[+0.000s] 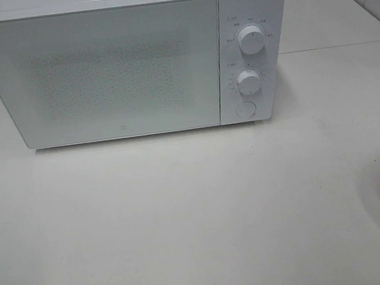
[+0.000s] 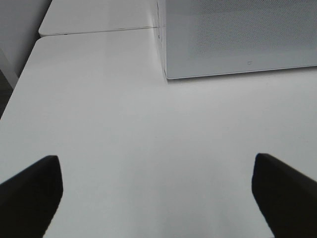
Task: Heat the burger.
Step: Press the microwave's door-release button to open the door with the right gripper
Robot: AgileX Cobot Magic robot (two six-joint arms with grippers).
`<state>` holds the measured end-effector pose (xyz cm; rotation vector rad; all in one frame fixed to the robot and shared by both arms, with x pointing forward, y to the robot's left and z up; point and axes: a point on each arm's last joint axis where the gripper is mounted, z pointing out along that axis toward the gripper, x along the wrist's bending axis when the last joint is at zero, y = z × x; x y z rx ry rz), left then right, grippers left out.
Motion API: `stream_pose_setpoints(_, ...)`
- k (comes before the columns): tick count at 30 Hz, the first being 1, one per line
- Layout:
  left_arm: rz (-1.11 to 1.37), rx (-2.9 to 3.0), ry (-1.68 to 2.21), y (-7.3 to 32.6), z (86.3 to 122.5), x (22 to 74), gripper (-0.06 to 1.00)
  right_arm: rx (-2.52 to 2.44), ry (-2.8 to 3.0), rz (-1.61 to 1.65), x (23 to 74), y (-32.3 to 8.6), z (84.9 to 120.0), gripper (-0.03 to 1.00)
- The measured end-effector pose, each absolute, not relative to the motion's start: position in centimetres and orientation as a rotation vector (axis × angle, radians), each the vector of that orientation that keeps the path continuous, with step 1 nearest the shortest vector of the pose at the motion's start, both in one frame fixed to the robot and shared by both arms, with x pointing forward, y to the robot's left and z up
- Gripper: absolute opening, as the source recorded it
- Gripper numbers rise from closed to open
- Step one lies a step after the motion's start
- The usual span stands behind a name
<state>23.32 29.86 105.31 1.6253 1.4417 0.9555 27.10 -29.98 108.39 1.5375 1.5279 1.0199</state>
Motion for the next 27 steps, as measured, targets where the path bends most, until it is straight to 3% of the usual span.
stream_pose_setpoints(11,0.955,1.625,1.442,29.9,105.3,23.3,0.96,1.552,1.562,0.996,31.4,-29.5,108.7,0.76)
stream_pose_setpoints(27,0.956,1.625,1.441,29.9,105.3,23.3,0.96,1.453,1.53,1.04,37.4,-28.9,108.4,0.76)
